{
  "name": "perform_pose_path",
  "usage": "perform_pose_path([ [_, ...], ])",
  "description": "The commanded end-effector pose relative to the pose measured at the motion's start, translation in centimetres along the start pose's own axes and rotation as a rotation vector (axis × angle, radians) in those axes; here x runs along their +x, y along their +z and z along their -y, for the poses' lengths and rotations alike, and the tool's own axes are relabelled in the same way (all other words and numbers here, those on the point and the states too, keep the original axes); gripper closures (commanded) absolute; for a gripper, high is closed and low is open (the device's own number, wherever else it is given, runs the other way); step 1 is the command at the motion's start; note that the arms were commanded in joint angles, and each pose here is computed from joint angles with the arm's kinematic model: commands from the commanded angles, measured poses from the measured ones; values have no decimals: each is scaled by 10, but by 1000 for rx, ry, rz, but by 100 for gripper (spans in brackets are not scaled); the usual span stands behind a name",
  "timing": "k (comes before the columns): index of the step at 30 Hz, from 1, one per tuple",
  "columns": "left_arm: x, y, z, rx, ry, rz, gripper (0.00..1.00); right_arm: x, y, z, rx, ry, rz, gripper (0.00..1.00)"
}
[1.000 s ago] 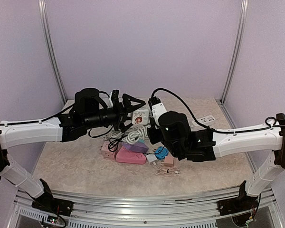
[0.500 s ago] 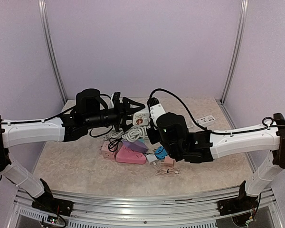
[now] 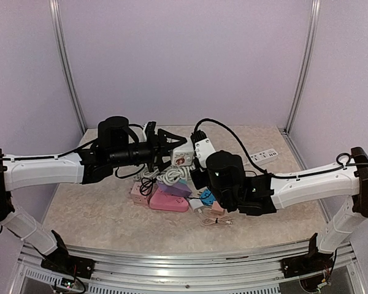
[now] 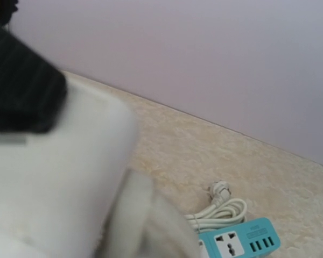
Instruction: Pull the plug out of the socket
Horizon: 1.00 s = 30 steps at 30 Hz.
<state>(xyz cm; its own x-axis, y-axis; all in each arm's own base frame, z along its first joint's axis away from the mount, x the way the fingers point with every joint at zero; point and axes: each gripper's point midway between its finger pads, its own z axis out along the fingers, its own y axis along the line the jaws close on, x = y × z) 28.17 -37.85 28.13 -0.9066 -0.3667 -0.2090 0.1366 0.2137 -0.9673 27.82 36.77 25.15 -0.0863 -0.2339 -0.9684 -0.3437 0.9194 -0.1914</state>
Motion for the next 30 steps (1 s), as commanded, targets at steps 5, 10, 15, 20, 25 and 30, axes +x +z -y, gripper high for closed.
perform_pose_path([
  [5, -4, -11, -8, -11, 67, -33, 76, -26, -16, 12, -31, 87, 96, 100],
  [10, 3, -16, -2, 15, 132, -121, 77, -33, -24, -3, -151, 82, 124, 100],
  [15, 13, -20, -3, -6, 188, -198, 78, -41, -38, -17, -292, 86, 177, 100],
  [20, 14, -21, -5, -6, 191, -211, 80, -40, -43, -22, -338, 84, 185, 100],
  [25, 9, -20, -6, -1, 171, -181, 83, -39, -48, -23, -311, 53, 197, 100],
  [30, -5, -27, -13, 0, 135, -119, 86, -37, -55, -33, -264, -18, 194, 100],
])
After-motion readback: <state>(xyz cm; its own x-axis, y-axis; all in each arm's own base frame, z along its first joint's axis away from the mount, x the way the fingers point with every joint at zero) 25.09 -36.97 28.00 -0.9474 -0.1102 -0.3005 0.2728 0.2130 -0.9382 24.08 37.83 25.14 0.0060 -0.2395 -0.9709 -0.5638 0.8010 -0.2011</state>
